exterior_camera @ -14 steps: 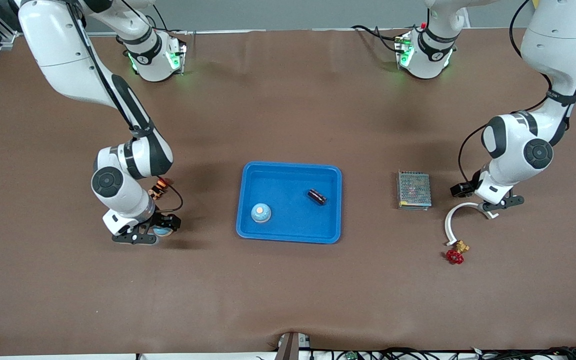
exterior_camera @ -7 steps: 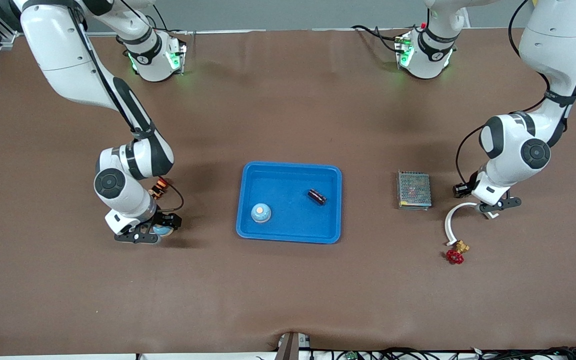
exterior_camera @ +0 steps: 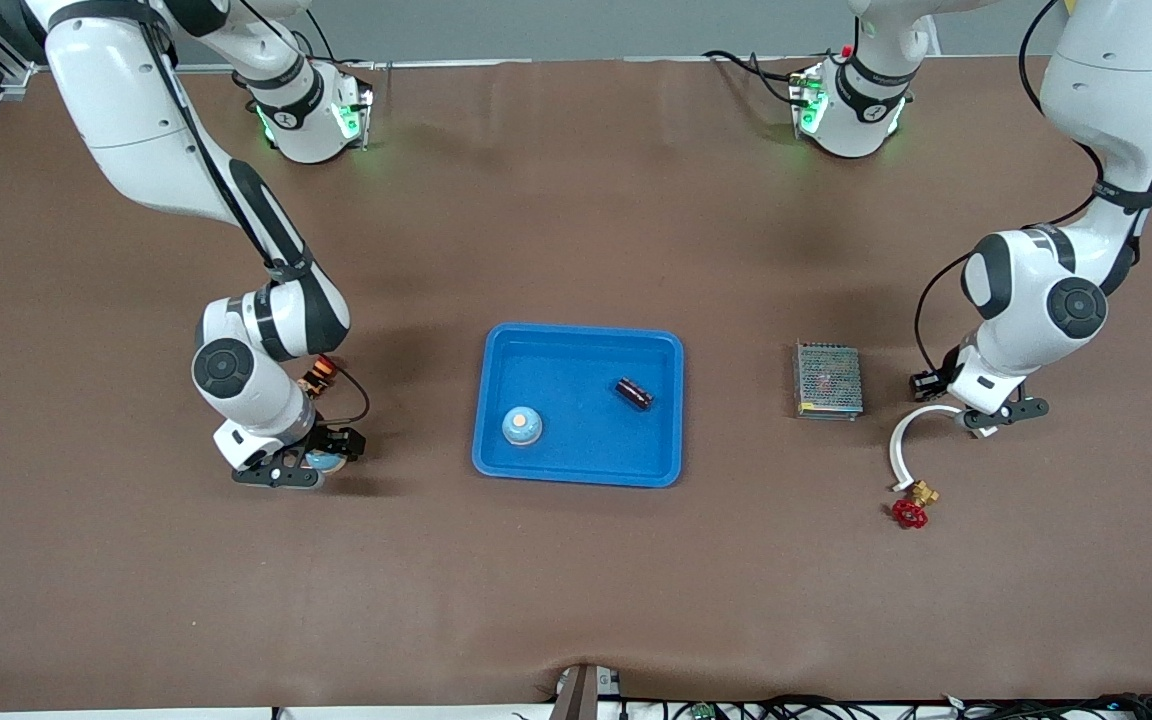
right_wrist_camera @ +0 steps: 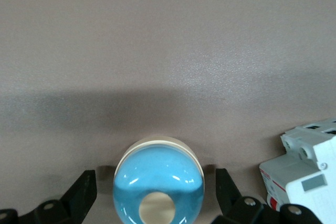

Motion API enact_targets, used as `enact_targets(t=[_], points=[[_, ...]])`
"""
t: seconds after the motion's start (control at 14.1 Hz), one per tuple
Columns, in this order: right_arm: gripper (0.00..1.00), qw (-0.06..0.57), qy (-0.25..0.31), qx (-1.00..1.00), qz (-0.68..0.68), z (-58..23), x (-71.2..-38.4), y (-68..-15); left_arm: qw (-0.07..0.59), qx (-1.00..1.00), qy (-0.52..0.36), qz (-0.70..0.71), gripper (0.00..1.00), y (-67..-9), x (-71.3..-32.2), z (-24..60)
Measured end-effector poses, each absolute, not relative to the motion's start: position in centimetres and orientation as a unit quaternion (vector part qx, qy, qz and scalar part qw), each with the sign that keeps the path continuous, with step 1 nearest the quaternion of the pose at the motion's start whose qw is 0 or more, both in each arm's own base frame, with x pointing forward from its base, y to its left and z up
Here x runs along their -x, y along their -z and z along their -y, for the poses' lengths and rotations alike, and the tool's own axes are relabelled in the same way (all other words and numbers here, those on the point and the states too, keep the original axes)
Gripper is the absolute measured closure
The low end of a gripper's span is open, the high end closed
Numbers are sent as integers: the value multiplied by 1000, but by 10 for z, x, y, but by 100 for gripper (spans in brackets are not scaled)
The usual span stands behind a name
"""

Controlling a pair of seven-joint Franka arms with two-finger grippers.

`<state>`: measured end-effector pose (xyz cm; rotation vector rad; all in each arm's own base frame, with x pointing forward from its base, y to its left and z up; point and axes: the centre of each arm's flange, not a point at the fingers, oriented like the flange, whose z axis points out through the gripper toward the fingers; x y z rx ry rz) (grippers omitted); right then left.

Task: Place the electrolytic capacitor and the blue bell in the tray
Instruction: 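Grasp the bell with the right gripper and the capacitor with the left gripper, then carry the second bell and capacitor over the tray with both grippers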

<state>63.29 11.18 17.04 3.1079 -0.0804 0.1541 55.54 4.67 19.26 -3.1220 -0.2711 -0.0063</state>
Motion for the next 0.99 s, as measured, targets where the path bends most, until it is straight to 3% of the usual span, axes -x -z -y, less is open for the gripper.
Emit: enact_targets(t=[0.57,0.71,0.78,0.92,0.99], points=[[0,14,-51,-998,26,-112,-635,-170,-4,984,-53,172,66,-333,-618,57],[4,14,-50,-998,26,-112,-635,-170,-4,978,-49,202,66,-358,-630,89],[11,14,-50,-998,26,-112,-635,-170,-5,974,-45,222,66,-366,-636,106],[33,13,-53,-998,25,-114,-636,-173,-11,962,-35,270,66,-373,-646,145],[34,13,-52,-998,25,-114,-637,-173,-15,954,-31,296,66,-374,-651,169]])
